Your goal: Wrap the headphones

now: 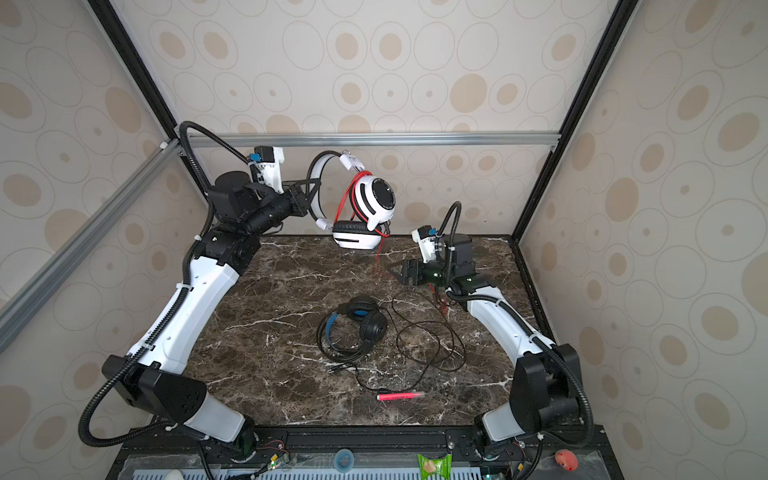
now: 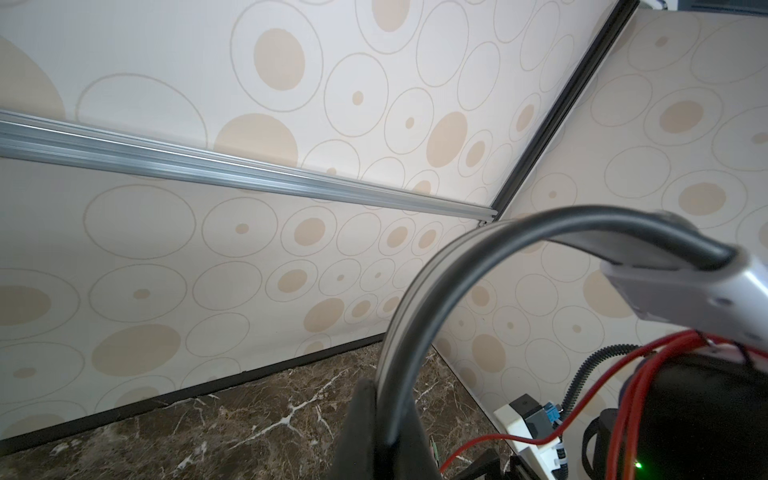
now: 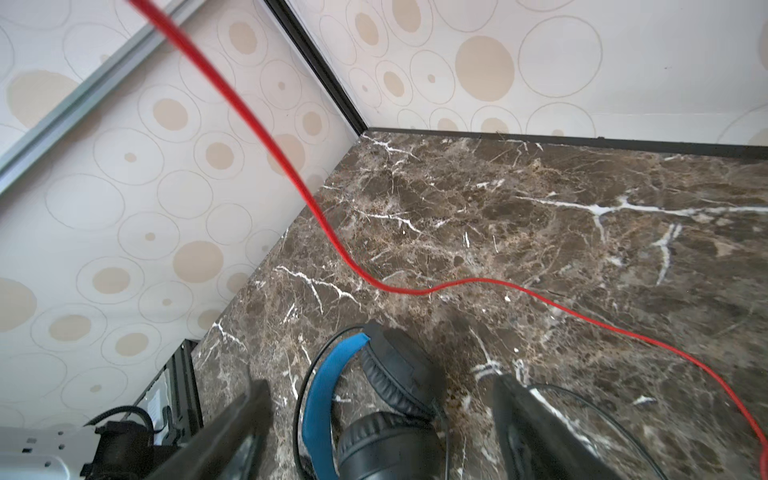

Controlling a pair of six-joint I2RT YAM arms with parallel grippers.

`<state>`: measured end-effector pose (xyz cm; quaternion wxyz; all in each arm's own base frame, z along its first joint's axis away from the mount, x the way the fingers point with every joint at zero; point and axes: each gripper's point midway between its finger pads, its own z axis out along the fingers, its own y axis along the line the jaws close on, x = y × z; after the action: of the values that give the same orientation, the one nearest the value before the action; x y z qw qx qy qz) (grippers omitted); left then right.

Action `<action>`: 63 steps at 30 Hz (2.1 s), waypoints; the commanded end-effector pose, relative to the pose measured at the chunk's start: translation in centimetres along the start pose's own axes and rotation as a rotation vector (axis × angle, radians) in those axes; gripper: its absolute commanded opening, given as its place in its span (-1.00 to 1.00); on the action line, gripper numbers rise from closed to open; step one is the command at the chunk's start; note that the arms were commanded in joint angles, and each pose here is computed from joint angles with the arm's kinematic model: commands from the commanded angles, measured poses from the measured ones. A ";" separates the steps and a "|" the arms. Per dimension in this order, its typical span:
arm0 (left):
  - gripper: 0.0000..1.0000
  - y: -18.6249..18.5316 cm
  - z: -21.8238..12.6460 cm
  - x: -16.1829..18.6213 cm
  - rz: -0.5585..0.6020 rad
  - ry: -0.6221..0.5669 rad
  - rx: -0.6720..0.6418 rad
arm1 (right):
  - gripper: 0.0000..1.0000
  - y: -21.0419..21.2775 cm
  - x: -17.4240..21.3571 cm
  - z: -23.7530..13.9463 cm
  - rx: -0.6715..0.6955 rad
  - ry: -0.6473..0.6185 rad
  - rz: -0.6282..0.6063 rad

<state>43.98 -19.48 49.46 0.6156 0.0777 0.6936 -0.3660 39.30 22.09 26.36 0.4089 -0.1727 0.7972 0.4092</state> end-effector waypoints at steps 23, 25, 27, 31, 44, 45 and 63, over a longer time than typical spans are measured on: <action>-1.00 -2.5 -0.8 -4.5 -0.026 -0.150 0.091 | -0.47 0.6 0.9 5.4 -0.102 0.013 0.055; -1.00 -2.6 -0.7 -4.7 -0.024 -0.155 0.095 | -0.63 0.4 1.1 5.4 -0.092 0.016 0.059; -1.00 -2.5 -0.7 -4.8 -0.023 -0.158 0.094 | -0.75 0.2 1.4 5.3 -0.080 0.024 0.062; -1.00 -2.5 -0.7 -4.9 -0.020 -0.162 0.093 | -0.89 -0.3 2.2 4.8 -0.040 0.050 0.056; -1.00 -3.0 -0.1 -5.8 -0.053 -0.186 0.134 | -1.00 -3.1 5.6 2.7 0.114 0.119 0.104; -1.00 -3.0 -0.1 -5.9 -0.053 -0.188 0.133 | -1.00 -3.2 5.9 2.5 0.122 0.125 0.106; -1.00 -2.6 -0.2 -6.8 -0.065 -0.218 0.136 | -1.00 -7.1 9.0 -1.3 0.278 0.183 0.152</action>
<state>45.86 -19.81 50.70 0.6240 0.0529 0.6637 -0.4091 37.99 18.10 16.22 0.3244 -0.0898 0.8828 0.3276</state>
